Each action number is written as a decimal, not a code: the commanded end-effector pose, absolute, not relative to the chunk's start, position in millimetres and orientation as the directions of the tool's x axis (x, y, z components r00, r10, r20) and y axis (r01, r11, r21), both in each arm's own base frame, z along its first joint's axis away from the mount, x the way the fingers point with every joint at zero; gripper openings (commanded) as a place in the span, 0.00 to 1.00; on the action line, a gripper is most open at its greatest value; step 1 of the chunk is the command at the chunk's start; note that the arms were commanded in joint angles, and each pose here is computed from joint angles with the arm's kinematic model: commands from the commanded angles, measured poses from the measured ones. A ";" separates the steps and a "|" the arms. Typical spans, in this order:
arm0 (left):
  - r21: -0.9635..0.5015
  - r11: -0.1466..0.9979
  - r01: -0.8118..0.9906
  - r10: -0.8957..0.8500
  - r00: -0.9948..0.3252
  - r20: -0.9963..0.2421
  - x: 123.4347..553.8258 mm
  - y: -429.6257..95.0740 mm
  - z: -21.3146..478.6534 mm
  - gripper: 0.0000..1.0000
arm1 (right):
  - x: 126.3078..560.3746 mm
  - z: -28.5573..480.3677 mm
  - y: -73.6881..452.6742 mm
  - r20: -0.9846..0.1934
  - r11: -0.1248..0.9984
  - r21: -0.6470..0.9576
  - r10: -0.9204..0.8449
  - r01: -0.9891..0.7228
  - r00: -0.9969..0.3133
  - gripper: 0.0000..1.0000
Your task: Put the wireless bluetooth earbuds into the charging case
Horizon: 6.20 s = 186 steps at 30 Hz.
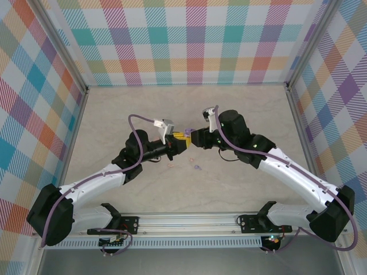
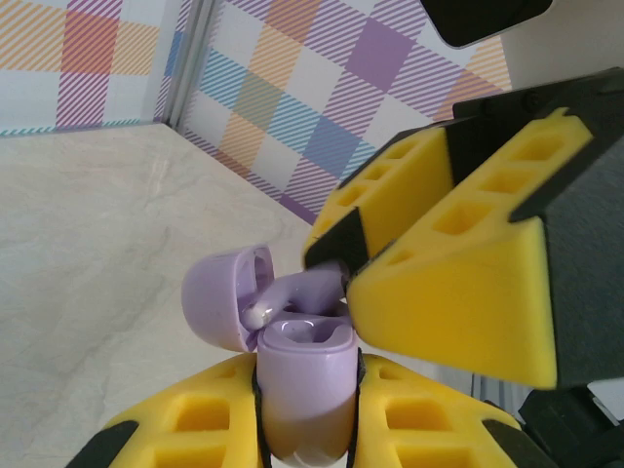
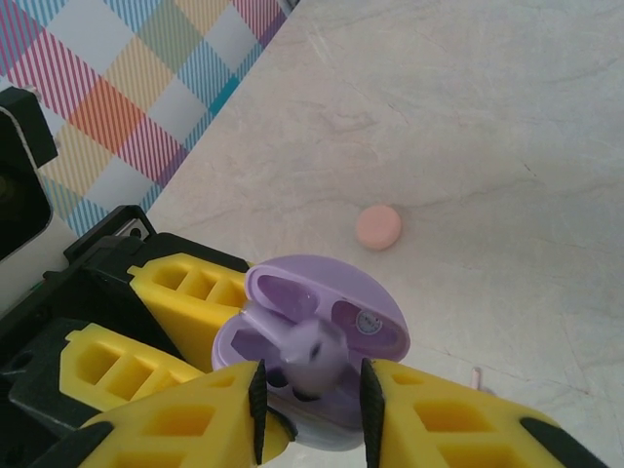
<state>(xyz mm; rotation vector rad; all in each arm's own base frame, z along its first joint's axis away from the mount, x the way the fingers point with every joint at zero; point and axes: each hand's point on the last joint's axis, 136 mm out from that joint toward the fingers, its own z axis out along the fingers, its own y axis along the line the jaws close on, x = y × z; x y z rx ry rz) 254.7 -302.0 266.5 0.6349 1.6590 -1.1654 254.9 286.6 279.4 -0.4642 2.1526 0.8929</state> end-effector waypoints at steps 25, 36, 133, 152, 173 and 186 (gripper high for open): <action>-0.416 0.523 0.744 0.081 -0.528 -0.845 271.9 -311.4 183.9 0.13 | 283.6 155.3 276.4 -0.490 0.857 0.417 -0.069 -0.303 -0.869 0.30; -0.448 0.624 0.641 0.166 -0.668 -0.725 289.5 -315.6 118.3 0.11 | 283.4 83.8 263.0 -0.345 0.902 0.383 -0.059 -0.198 -0.937 0.29; -0.385 0.727 0.569 0.053 -0.605 -0.795 283.4 -251.5 183.5 0.15 | 382.5 2.2 272.0 -0.054 0.989 0.010 -0.145 -0.146 -0.988 0.27; -0.383 0.729 0.567 0.046 -0.599 -0.800 280.8 -248.0 184.6 0.15 | 386.7 -20.5 270.4 0.027 0.981 -0.060 -0.184 -0.185 -0.983 0.29; -0.409 0.744 0.528 0.026 -0.634 -0.773 284.7 -246.7 169.9 0.14 | 409.1 32.9 259.0 -0.198 0.960 0.270 -0.017 -0.071 -0.980 0.15; -0.486 0.706 0.515 -0.055 -0.645 -0.762 298.8 -259.6 156.8 0.14 | 380.7 124.0 254.5 -0.372 0.736 0.657 0.128 -0.163 -0.919 0.16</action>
